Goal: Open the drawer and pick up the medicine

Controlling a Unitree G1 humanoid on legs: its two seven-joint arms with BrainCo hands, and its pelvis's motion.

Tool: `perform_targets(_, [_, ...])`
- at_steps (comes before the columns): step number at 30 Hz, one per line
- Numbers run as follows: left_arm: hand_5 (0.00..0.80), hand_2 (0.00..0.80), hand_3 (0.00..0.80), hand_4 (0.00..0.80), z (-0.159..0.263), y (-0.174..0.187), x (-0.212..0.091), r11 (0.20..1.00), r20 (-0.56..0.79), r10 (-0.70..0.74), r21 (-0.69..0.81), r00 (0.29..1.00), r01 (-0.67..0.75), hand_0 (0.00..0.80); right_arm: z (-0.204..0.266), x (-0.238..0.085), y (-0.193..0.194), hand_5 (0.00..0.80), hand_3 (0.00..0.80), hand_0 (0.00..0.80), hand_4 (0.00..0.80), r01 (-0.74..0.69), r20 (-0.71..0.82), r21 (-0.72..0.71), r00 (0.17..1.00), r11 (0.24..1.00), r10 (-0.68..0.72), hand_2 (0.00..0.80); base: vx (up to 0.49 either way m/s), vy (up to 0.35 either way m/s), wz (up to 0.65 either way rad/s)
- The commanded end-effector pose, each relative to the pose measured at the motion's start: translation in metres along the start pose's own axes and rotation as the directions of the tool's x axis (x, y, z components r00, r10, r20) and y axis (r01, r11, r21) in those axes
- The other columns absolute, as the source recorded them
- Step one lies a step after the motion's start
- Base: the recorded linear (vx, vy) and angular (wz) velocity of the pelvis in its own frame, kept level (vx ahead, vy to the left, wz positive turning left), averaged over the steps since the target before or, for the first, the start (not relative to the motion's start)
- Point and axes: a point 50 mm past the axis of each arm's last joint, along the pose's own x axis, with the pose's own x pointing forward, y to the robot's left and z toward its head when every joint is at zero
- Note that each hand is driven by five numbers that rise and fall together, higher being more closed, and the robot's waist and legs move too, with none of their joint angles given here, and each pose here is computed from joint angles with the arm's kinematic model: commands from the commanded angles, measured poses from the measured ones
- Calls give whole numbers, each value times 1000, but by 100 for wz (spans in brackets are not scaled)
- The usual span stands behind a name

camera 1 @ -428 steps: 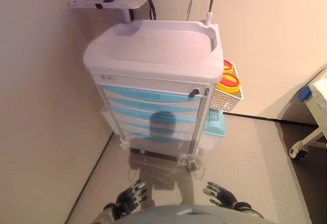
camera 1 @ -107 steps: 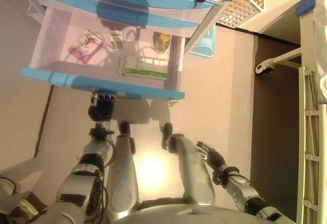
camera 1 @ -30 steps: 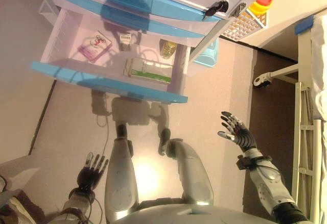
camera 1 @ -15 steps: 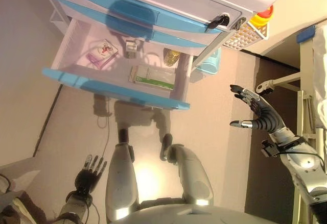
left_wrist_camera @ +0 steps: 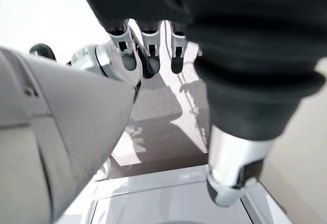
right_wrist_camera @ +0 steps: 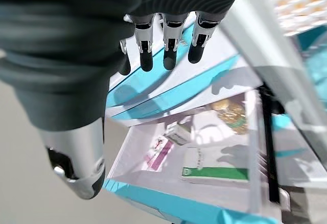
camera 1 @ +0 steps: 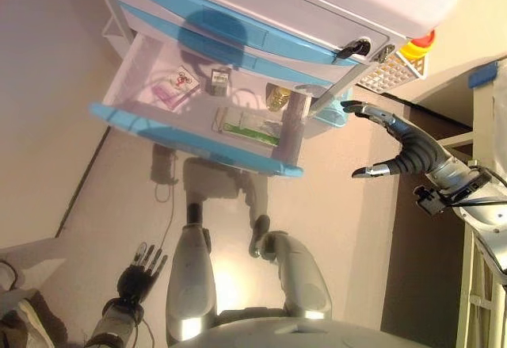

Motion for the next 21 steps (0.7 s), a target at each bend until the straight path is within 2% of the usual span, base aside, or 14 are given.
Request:
perform_targets(1, [0, 0, 0, 0, -9, 15, -13, 998, -26, 39, 51, 999, -37, 0, 29, 14, -18, 0, 0, 0, 0, -27, 131, -96, 991, 995, 39, 0, 15, 26, 10])
perform_targets(9, [0, 0, 0, 0, -10, 11, -11, 997, -27, 49, 54, 998, -48, 0, 48, 35, -22, 0, 0, 0, 0, -103, 184, -165, 974, 981, 133, 0, 5, 29, 6])
perform_targets(21, [0, 0, 0, 0, -6, 8, -8, 996, -31, 70, 52, 997, -69, 0, 47, 64, -16, 0, 0, 0, 0, -164, 154, -188, 969, 968, 194, 0, 18, 17, 7])
